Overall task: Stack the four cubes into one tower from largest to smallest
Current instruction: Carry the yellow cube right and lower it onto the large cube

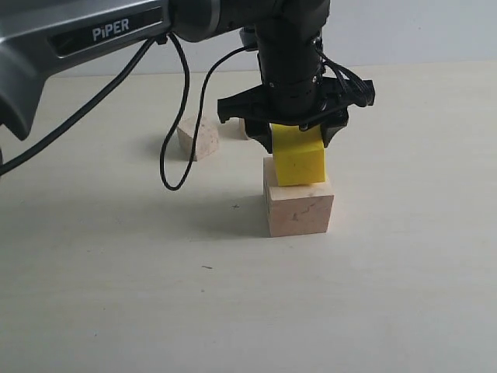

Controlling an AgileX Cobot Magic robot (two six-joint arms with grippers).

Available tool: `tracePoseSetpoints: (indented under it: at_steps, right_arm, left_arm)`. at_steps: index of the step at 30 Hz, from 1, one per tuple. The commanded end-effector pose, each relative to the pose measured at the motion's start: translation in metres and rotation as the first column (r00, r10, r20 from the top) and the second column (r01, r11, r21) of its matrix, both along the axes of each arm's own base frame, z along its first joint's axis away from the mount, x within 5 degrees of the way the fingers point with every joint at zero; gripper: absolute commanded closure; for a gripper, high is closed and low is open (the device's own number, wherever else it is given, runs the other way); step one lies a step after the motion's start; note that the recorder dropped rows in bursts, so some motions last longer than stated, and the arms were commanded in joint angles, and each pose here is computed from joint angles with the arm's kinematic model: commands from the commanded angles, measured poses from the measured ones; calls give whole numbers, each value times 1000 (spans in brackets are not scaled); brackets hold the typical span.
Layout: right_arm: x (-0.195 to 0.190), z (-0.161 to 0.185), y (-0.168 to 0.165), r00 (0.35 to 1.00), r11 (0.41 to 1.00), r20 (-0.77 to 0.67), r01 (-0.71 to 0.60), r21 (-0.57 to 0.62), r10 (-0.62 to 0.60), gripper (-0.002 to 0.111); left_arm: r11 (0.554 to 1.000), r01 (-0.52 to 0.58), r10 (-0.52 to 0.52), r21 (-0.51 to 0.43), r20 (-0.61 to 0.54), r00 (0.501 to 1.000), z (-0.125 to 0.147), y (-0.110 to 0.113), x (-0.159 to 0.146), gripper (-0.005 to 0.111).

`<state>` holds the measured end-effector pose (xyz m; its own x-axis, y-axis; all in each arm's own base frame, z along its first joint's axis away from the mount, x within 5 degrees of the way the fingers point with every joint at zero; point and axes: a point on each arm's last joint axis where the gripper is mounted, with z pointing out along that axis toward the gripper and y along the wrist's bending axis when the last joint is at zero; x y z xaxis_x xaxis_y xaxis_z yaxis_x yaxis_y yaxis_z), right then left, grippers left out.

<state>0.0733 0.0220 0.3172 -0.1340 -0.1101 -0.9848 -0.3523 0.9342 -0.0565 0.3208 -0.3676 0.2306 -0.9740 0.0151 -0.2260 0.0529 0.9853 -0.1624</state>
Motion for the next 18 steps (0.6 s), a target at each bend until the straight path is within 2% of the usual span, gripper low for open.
tracePoseSetpoints:
  at_steps: [1,7,18]
  right_arm:
    - [0,1,0,1000,1000,15,-4,-4,4,108]
    - [0,1,0,1000,1000,15,-4,-4,4,108]
    - [0,1,0,1000,1000,13,-3,-5,3,108]
  left_arm:
    - [1000,2,-2,-15,18,1000,9,3,2,107]
    - [1000,2,-2,-20,27,1000,13,4,1,107]
    - [1000,0,0,27,-15,1000,-7,6,-1,107]
